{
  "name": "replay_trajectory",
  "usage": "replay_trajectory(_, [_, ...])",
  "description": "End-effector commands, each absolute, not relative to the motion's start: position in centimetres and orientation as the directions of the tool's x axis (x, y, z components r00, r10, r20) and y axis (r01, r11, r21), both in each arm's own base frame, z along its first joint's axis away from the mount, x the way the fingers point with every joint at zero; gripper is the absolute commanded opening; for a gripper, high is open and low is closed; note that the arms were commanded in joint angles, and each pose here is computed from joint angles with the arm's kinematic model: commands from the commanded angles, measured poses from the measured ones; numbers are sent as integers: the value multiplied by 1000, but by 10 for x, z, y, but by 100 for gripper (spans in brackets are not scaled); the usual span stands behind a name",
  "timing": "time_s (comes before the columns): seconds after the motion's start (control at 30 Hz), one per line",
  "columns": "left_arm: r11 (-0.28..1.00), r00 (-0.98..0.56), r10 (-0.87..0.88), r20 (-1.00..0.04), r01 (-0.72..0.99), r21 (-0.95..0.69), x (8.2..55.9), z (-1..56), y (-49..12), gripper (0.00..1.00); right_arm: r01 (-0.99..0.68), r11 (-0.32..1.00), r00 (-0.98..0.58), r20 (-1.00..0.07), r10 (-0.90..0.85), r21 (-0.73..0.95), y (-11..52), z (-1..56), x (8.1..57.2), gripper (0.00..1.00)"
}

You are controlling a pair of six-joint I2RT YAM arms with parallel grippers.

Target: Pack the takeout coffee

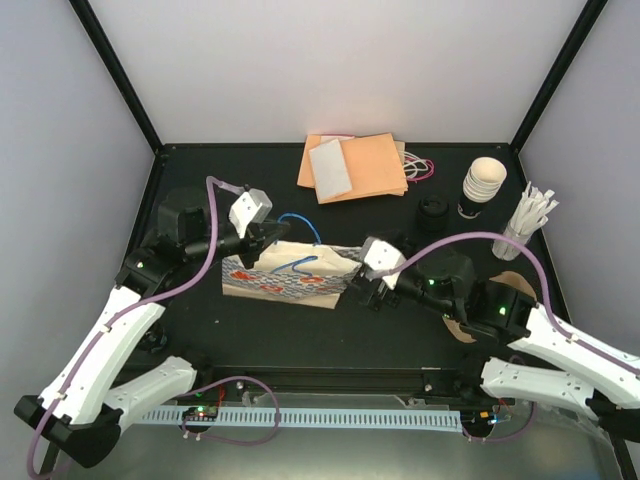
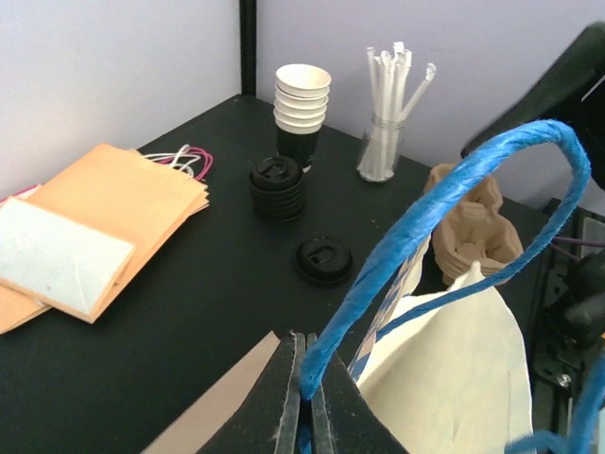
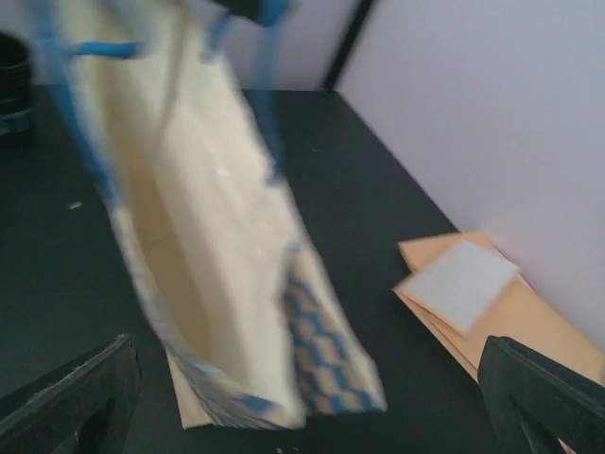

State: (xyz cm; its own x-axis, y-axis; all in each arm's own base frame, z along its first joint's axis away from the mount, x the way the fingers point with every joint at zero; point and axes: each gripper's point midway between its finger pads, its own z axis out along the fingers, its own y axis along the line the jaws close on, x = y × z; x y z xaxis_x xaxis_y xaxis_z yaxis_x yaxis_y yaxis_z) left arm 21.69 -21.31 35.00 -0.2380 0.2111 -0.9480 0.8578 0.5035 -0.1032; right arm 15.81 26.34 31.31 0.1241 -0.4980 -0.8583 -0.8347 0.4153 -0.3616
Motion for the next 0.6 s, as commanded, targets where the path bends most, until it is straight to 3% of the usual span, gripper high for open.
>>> replay_trajectory(0.0, [545, -186, 205, -961, 837, -46, 221, 373, -207, 2, -697, 667, -3, -929, -371, -264, 235, 338, 197, 100])
replay_trajectory(0.23, [550, -206, 187, -961, 832, -71, 225, 371, -209, 1, -666, 738, -162, -946, -282, -107, 233, 344, 211, 98])
replay_trajectory(0.4, [528, -253, 179, -951, 840, -124, 228, 364, -216, 1, -675, 738, -230, -947, -223, -10, 249, 356, 215, 73])
replay_trajectory(0.53, [515, -265, 186, -946, 846, -136, 227, 361, -219, 2, -742, 670, -198, -965, -173, 33, 263, 371, 204, 30])
replay_trajectory(0.57, [512, -263, 186, -947, 848, -135, 226, 361, -220, 2, -757, 652, -191, -967, -168, 37, 267, 372, 202, 23])
